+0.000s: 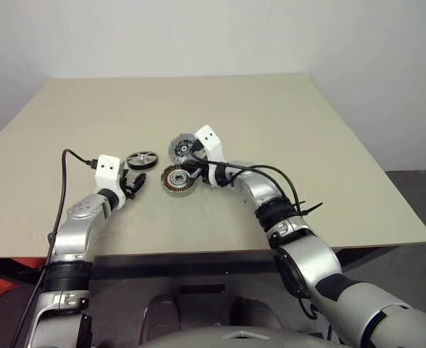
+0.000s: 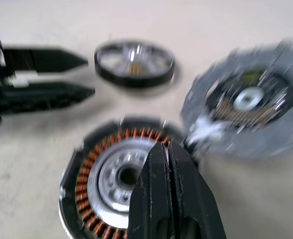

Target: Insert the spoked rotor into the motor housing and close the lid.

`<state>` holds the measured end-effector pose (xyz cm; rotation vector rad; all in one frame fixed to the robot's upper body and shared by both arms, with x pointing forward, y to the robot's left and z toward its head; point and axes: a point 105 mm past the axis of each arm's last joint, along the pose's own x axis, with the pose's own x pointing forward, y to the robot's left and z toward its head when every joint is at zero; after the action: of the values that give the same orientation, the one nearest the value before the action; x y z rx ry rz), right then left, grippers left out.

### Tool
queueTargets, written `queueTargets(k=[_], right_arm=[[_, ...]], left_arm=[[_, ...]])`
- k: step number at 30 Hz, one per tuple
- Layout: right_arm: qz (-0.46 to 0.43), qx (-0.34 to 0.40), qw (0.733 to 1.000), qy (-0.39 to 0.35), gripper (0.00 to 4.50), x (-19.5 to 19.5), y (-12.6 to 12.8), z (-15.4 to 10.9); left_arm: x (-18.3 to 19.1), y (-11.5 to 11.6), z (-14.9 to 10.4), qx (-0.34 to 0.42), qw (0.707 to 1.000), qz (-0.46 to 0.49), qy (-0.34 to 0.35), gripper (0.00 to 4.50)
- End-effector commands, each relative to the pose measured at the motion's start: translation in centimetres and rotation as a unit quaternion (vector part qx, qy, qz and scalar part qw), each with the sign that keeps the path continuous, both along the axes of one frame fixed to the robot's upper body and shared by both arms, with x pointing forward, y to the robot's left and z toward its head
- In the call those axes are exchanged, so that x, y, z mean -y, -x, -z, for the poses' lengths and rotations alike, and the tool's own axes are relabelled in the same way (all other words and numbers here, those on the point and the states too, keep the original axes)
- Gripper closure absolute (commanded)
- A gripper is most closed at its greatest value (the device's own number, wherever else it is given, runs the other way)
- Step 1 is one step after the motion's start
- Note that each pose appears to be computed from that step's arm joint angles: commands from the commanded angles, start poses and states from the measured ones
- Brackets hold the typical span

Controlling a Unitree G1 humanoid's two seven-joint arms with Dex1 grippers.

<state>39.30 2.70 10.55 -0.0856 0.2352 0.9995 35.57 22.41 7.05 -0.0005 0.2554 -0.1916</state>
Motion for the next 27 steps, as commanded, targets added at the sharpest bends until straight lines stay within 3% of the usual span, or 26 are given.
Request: queueTargets(k=[1,4,11,27], right_arm=[[-0.013,0.037,0.999,-0.03,4.43,-0.7,-0.2,-3.0],[-0.015,0.039,0.999,-0.031,4.43,-0.8,0.0,-3.1],[-0.016,0.041,0.999,-0.031,4.43,-0.9,0.0,-3.2],[-0.012,0.039,0.999,-0.028,4.43,-0.8,0.0,-2.7]], left_arm=[[-1.6,-0.8,-2.3,0.027,0.997,-0.049,0.062,1.48],[-2.5,-0.9,-2.9,0.028,0.989,-0.081,0.123,1.48],[-2.9,-0.7,-1.9,-0.003,0.978,-0.114,0.175,1.48],[0.3,-2.5,-3.5,-0.01,0.926,-0.1,0.365,1.48]])
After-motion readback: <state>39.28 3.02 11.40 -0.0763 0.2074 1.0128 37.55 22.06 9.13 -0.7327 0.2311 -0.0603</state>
